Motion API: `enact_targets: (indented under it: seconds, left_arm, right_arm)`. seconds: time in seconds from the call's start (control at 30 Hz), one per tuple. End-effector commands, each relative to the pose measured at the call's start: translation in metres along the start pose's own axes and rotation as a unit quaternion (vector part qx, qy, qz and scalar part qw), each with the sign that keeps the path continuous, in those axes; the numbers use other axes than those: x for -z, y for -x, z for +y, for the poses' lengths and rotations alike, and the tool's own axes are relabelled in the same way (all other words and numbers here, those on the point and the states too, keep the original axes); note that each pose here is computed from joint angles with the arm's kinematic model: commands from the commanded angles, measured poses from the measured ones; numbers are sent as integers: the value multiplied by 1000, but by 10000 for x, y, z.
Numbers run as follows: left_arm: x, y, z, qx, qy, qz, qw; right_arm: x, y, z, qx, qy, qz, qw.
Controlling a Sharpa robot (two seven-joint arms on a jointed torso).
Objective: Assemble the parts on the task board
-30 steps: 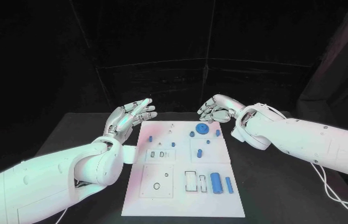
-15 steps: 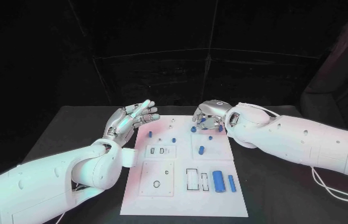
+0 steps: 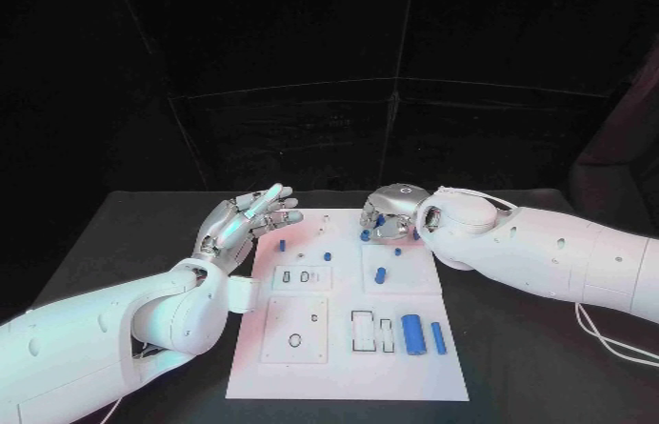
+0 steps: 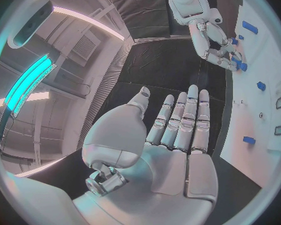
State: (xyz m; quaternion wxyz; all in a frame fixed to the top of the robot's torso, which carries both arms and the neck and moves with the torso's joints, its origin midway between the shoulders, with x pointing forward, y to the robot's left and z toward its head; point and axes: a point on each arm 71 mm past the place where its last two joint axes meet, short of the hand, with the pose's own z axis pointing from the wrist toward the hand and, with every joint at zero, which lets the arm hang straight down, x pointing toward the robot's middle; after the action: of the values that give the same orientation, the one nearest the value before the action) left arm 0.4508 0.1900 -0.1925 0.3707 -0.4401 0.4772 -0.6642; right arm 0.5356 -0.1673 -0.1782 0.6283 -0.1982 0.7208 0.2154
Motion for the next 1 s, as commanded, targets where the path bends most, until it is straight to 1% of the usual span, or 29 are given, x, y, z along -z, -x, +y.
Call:
enact_targets:
  seconds: [0.03,0.6,0.77,0.83,0.93,1.0]
  left_arm:
    - [5,-31,-30,8,-13,12,1000]
    - [3,-32,-24,8,-9,13,1000]
    - [5,-23,-27,8,-8,12,1000]
    - [7,-22,-28,8,-7,12,1000]
    - [6,-18,-28,8,-7,13,1000]
    - [6,-15,-27,8,-6,13,1000]
  right_arm:
    - [-25,4,7,11,-1,8,1000]
    - [-94,-26,39,13,3,24,1000]
    - [-95,-23,46,13,5,21,1000]
    - [-93,-3,51,12,8,7,1000]
    - [-78,69,78,9,19,-43,999]
    - [-68,101,92,5,24,-65,998]
